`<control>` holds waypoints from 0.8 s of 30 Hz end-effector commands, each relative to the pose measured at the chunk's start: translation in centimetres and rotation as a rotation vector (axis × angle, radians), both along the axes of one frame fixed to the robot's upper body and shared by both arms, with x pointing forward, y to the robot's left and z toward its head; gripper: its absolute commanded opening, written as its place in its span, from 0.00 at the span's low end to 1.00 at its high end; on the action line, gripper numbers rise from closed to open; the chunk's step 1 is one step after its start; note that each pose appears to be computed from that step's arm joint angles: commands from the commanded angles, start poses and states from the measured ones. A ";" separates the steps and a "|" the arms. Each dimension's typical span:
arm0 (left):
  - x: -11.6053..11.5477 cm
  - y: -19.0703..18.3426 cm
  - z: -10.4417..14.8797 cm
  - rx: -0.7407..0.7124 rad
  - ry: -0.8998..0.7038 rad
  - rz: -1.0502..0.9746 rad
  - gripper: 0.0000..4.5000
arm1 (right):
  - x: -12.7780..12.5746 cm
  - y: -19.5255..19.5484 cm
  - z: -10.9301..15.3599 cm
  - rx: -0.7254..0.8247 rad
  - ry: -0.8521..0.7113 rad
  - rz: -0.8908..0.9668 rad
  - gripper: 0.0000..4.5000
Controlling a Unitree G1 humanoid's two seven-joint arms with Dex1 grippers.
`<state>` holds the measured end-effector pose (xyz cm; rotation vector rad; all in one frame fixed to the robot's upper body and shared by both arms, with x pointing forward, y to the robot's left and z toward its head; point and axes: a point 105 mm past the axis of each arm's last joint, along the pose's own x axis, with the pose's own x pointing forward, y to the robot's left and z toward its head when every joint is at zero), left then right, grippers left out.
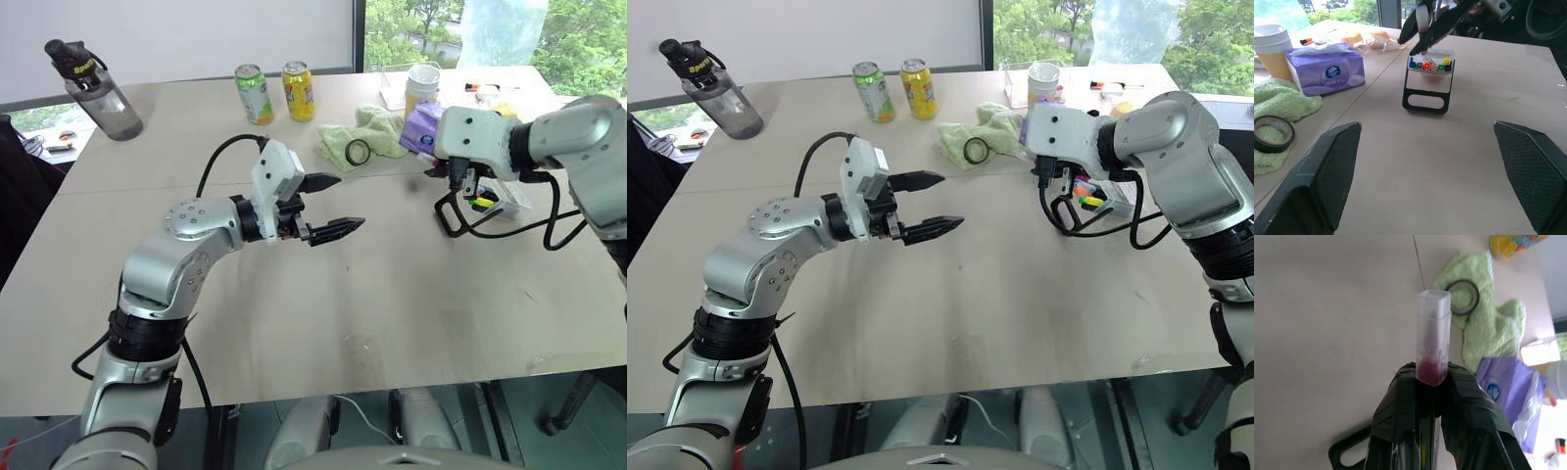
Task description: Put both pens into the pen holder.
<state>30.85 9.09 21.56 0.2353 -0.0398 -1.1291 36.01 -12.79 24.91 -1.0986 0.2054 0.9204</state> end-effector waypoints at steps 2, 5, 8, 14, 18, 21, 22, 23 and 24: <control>-0.1 0.2 1.6 -0.019 -0.064 0.003 0.99 | 0.8 -1.0 0.5 0.016 -0.047 -0.033 0.03; 0.0 0.3 1.7 -0.019 -0.069 0.007 0.99 | 1.4 -1.8 0.0 -0.002 -0.059 -0.060 0.03; -0.1 0.4 1.9 -0.022 -0.072 0.006 0.99 | 1.8 -2.1 0.0 0.000 -0.073 -0.069 0.03; 0.0 0.5 2.0 -0.027 -0.078 0.012 0.99 | 2.0 -2.6 -0.6 -0.014 -0.065 -0.070 0.03; 0.0 0.5 2.5 -0.055 -0.086 0.015 1.00 | 2.5 -3.1 -0.4 -0.021 -0.089 -0.083 0.42; -0.2 0.4 2.7 -0.072 -0.082 0.003 1.00 | 2.6 -3.4 -0.3 -0.026 -0.097 -0.092 0.74; -0.3 0.3 2.7 -0.075 -0.080 -0.003 1.00 | 2.7 -3.5 -0.2 -0.027 -0.100 -0.097 0.86; -0.4 0.3 2.7 -0.077 -0.078 -0.007 1.00 | 2.7 -3.6 -0.1 -0.027 -0.102 -0.100 0.95; -0.4 0.2 2.7 -0.077 -0.078 -0.010 1.00 | 2.7 -3.6 -0.1 -0.026 -0.105 -0.102 0.98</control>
